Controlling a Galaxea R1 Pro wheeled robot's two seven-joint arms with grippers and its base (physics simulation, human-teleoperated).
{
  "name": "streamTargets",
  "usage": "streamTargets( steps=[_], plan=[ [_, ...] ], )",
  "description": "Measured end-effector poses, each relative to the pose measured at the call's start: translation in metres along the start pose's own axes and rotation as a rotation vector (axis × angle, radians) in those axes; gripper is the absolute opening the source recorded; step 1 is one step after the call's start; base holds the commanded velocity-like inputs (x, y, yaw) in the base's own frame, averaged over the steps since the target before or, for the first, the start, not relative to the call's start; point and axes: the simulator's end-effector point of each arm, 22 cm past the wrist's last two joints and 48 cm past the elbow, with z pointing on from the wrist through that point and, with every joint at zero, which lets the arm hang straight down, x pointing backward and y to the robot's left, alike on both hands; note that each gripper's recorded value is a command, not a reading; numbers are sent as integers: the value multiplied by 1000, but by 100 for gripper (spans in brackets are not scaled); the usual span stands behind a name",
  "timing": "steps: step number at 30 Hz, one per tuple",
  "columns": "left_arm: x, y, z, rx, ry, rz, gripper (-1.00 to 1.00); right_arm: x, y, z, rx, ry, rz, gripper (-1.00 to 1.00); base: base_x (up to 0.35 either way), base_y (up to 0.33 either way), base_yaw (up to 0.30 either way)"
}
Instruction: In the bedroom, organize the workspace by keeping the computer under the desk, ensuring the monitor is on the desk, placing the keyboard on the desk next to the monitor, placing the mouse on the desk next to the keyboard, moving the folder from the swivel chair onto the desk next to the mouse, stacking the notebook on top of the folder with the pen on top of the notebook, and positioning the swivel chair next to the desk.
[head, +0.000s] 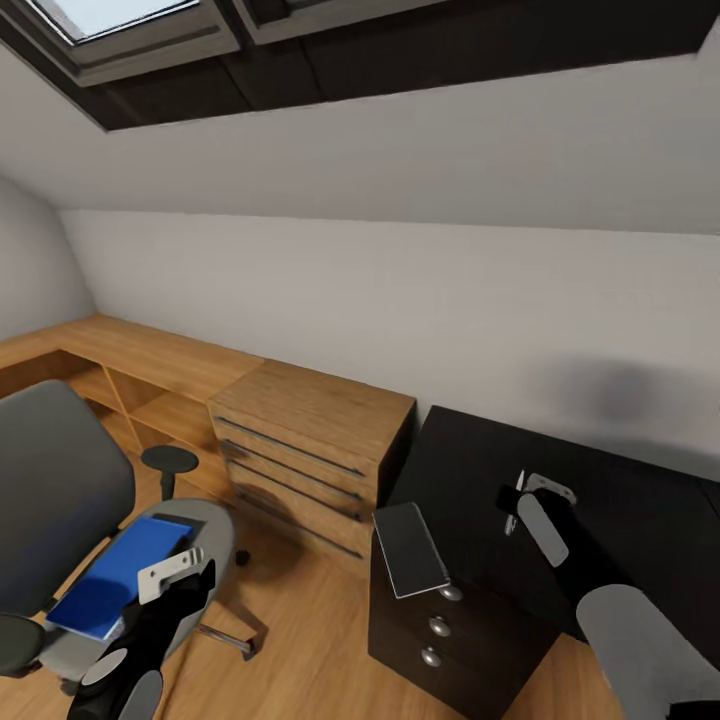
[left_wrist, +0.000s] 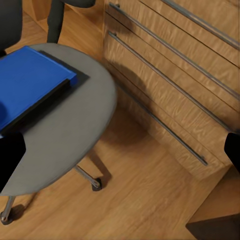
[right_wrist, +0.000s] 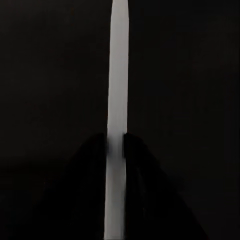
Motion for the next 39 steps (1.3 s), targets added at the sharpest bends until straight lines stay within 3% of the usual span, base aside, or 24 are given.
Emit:
streamTargets(
  steps=[4, 8, 16, 39],
  plan=[
    [2, -4, -1, 8, 3, 4, 100, 3, -11, 16, 33, 30, 19, -100, 2, -5, 0],
    [4, -9, -2, 19, 7, 6, 100, -1, -20, 31, 53, 3, 60, -100, 0, 0, 0],
    [17, -33, -6, 38, 29, -52, 100, 0, -24, 42, 53, -21, 24, -100, 0, 0, 0],
    [44, -29, 14, 34, 31, -56, 100, 30, -26, 67, 55, 15, 11, -100, 0, 0, 0]
  ],
)
